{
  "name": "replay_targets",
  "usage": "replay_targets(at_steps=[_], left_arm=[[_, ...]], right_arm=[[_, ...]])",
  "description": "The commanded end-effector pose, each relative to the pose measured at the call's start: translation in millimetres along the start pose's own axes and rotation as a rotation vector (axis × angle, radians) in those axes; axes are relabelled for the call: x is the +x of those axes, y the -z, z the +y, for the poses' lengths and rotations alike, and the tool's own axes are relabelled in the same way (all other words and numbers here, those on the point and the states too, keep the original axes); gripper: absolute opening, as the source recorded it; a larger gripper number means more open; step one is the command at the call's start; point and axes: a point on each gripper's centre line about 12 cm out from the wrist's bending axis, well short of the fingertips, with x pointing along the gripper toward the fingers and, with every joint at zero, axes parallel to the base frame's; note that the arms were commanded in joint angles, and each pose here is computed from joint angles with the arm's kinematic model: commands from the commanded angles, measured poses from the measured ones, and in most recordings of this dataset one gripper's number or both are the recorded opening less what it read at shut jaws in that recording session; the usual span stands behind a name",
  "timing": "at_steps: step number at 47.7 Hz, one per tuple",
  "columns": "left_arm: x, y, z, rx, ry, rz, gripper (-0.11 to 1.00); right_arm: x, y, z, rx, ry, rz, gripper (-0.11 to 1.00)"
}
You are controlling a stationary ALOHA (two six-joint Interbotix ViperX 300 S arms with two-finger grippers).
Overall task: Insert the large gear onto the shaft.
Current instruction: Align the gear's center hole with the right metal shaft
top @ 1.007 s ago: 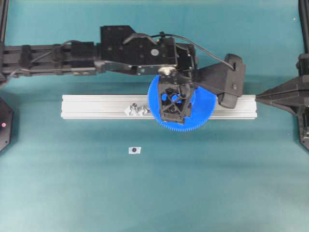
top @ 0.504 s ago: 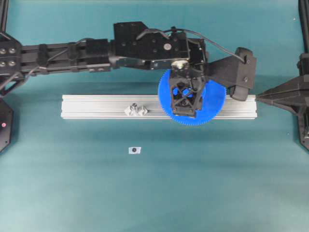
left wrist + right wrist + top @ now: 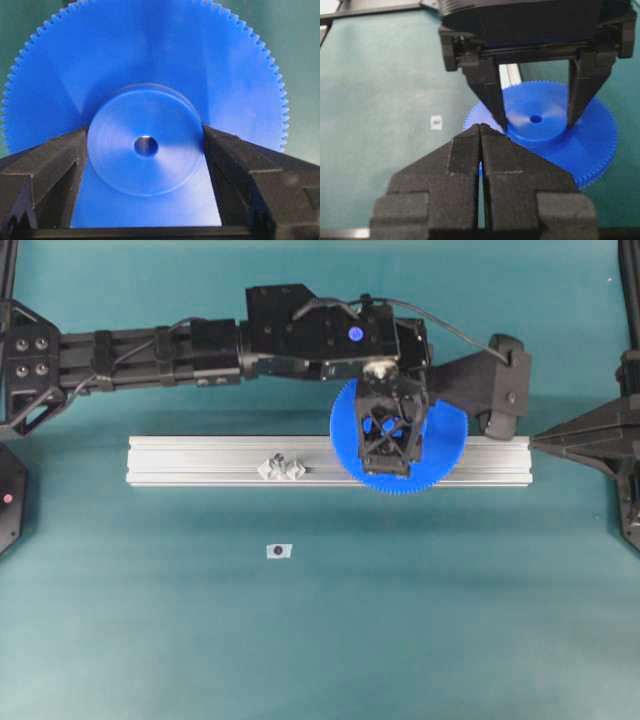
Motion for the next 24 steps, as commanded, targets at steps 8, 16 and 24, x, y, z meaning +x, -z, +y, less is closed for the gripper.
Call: replay_targets(at_steps=[8,16,24], left_arm=[[-29,-11,6,-0.019,-0.019,-0.087,0.76],[-28,-12,6,-0.022,-0.019,-0.088,0.76],[-23,-9,6,-0.025,-0.015,-0.074,0.76]], right_arm=[[1,-4,0,0.008,0.002,-0.009,0.0],[1,-4,0,0.008,0.002,-0.008,0.0],[1,-4,0,0.008,0.002,-0.008,0.0]])
